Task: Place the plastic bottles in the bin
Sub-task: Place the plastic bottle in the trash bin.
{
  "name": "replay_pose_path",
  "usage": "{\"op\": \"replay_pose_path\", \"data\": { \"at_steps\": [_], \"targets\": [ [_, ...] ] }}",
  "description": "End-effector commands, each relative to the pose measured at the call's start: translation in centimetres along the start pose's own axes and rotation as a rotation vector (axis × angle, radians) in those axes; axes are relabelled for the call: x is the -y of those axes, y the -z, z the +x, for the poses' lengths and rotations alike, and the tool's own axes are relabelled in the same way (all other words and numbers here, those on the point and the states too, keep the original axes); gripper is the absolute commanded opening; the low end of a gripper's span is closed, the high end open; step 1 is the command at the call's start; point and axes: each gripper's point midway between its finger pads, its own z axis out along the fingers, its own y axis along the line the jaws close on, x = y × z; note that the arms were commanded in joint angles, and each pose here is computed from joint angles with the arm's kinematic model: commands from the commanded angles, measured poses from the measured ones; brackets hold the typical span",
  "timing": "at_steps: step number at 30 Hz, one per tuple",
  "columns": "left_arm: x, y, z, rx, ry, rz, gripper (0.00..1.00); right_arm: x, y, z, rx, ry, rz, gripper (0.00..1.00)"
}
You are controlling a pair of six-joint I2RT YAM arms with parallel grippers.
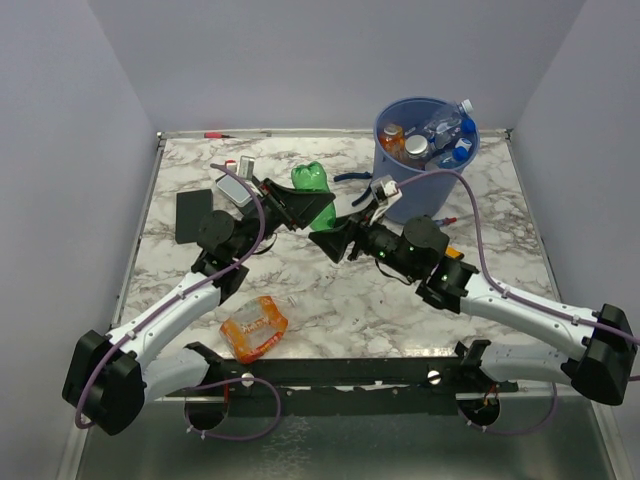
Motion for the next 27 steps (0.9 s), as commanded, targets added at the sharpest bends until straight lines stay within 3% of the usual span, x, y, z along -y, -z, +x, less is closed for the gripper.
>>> {"op": "replay_pose_path", "data": {
  "at_steps": [1, 5, 7, 8, 10, 11, 14, 17, 19, 23, 27],
  "targets": [
    [1.6, 0.2, 0.1, -0.01, -0.001, 0.058, 0.29, -0.2, -0.6, -1.0, 0.0, 0.056, 0.014, 0.58],
    [1.8, 0.2, 0.0, -0.003, 0.0, 0.059, 0.29, -0.7, -0.8, -0.6, -0.041, 0.07, -0.011, 0.49],
    [1.9, 0.2, -0.1, -0.001, -0.002, 0.062, 0.34, -0.7, -0.7, -0.4, -0.051, 0.069, -0.008, 0.35],
    [1.9, 0.3, -0.1, 0.0, -0.008, 0.063, 0.47, -0.6, -0.5, -0.4, -0.057, 0.072, -0.006, 0.28],
    [1.7, 0.5, -0.4, 0.021, -0.027, 0.046, 0.91, -0.2, 0.3, -0.9, -0.054, 0.091, 0.025, 0.17],
    [1.3, 0.7, -0.9, 0.046, -0.044, 0.014, 0.98, 0.2, 0.9, -1.6, -0.042, 0.106, 0.055, 0.13],
    [0.4, 1.9, -3.6, 0.159, -0.135, -0.116, 0.99, 1.2, 3.1, -4.7, -0.021, 0.181, 0.16, 0.01],
    [-0.1, 3.4, -6.0, 0.239, -0.24, -0.232, 0.99, 2.1, 5.4, -8.5, -0.004, 0.278, 0.276, 0.01],
    [-0.6, 4.5, -7.5, 0.285, -0.318, -0.314, 0.99, 3.9, 7.1, -11.9, 0.01, 0.344, 0.445, 0.01],
    [-4.3, 6.8, -8.4, 0.253, -0.499, -0.55, 0.99, 7.3, 10.2, -19.7, 0.06, 0.406, 0.737, 0.01],
    [-9.9, 10.0, -7.9, 0.174, -0.6, -0.841, 0.99, 12.6, 10.1, -22.1, 0.012, 0.291, 0.809, 0.01]
  ]
}}
